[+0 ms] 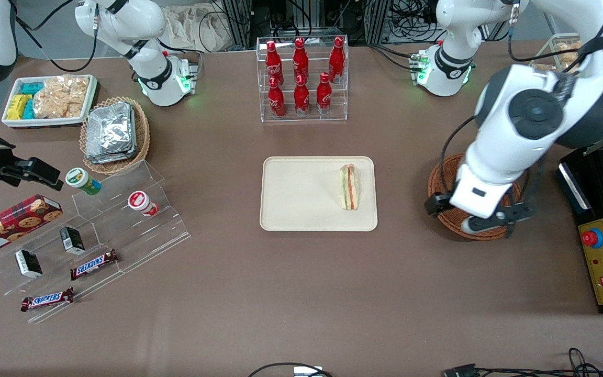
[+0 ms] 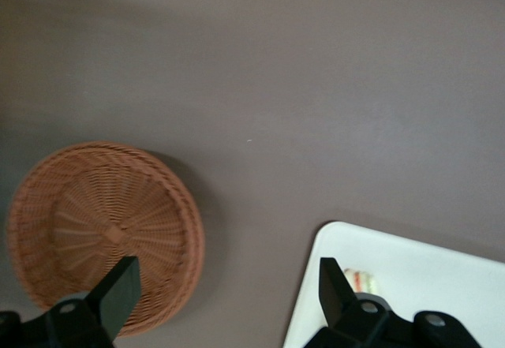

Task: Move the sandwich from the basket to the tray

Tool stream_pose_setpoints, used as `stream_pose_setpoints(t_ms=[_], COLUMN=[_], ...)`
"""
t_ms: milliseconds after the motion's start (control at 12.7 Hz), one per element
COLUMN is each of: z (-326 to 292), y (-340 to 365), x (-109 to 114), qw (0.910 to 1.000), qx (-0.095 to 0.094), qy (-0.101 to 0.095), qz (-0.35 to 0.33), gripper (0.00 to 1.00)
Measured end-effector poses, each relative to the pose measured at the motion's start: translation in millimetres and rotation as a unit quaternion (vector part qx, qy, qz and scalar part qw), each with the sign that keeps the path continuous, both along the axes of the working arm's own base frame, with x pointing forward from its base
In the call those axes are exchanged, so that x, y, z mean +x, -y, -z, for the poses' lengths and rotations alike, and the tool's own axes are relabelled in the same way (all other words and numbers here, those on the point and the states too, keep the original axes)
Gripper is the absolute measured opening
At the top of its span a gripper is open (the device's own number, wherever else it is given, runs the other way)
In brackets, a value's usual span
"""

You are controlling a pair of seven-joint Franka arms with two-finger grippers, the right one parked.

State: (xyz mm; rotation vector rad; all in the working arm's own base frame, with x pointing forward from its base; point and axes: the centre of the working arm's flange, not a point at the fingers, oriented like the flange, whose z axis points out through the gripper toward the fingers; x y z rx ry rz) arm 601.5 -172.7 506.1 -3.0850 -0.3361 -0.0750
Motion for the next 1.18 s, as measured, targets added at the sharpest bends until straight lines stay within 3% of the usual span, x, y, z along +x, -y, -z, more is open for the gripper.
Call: stream_pose_setpoints(t_ms=[314, 629, 1179], z=[-40, -78, -126], y=[-57, -107, -126], x=[-15, -40, -78], qw=[0.9984, 0.9943, 0.9937], qx=[0.005, -0.001, -0.001], qy=[-0.02, -0.043, -0.042], qz=[0.052, 0.098, 0.104], gripper=[1.0, 1.0, 1.0])
